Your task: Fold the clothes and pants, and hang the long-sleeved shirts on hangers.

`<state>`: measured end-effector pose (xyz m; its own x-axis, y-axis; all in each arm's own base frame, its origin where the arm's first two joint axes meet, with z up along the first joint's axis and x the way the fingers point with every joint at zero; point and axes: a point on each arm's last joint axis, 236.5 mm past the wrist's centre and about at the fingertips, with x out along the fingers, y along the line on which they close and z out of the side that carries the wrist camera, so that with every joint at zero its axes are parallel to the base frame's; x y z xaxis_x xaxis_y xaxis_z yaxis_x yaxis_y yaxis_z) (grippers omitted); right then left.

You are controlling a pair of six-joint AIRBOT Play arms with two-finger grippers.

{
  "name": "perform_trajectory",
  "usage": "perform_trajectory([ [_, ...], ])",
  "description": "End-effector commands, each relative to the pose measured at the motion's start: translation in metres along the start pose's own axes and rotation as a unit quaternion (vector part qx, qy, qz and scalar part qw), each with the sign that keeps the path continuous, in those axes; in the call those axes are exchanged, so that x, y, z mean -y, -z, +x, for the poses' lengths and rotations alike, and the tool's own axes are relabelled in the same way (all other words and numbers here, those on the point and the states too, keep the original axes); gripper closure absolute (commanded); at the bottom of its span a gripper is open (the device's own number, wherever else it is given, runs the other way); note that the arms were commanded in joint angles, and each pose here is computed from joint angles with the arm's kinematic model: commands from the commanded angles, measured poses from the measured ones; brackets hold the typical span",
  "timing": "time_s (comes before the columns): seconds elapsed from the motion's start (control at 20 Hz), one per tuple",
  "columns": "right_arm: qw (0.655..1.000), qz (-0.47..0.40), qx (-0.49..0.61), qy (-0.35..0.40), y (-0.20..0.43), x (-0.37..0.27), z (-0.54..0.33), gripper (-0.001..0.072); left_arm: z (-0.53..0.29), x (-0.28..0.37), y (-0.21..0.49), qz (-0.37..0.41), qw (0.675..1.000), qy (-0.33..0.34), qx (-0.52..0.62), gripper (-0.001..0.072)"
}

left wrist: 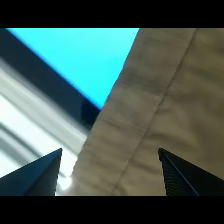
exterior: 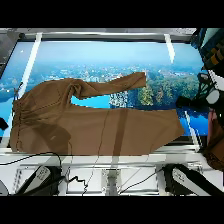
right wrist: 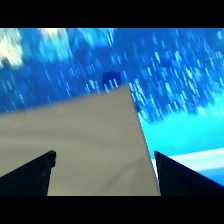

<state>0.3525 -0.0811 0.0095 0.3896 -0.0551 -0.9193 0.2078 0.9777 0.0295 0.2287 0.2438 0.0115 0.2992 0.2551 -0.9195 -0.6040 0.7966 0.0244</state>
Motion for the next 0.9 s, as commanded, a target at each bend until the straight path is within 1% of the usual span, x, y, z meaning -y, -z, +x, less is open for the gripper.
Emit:
perform_trajectory([
  [0.0,0.999,0.029,0.001,-0.042,-0.043,-0.018,0.023,0.0020,-0.030,0.036,-0.061,-0.075,0.988,0.088,0.099,0.0018],
  [0.05,0.997,0.043,-0.006,-0.066,-0.053,-0.028,0.033,0.0038,-0.039,0.043,-0.075,-0.087,0.983,0.105,0.121,0.0018],
  [0.15,0.987,0.070,-0.031,-0.140,-0.064,-0.062,0.055,0.0065,-0.046,0.048,-0.084,-0.097,0.978,0.122,0.137,0.0018],
  [0.2,0.978,0.081,-0.049,-0.186,-0.066,-0.082,0.064,0.0090,-0.046,0.049,-0.084,-0.098,0.978,0.123,0.136,0.0018],
  [0.25,0.967,0.096,-0.062,-0.226,-0.070,-0.102,0.072,0.0090,-0.046,0.050,-0.084,-0.098,0.978,0.124,0.135,0.0018],
  [0.35,0.955,0.114,-0.077,-0.264,-0.077,-0.128,0.088,0.0099,-0.046,0.050,-0.084,-0.098,0.978,0.124,0.136,0.0018],
  [0.4,0.953,0.108,-0.082,-0.269,-0.080,-0.140,0.097,0.0125,-0.046,0.050,-0.084,-0.098,0.978,0.124,0.136,0.0018],
  [0.55,0.955,0.098,-0.066,-0.272,-0.102,-0.176,0.120,0.0159,-0.046,0.050,-0.084,-0.098,0.978,0.124,0.135,0.0018],
  [0.75,0.953,0.115,-0.003,-0.280,-0.151,-0.215,0.125,0.0160,-0.046,0.049,-0.086,-0.099,0.978,0.122,0.140,0.0018],
  [0.85,0.951,0.131,0.005,-0.279,-0.165,-0.224,0.132,0.0160,-0.047,0.047,-0.089,-0.100,0.977,0.120,0.147,0.0018],
])
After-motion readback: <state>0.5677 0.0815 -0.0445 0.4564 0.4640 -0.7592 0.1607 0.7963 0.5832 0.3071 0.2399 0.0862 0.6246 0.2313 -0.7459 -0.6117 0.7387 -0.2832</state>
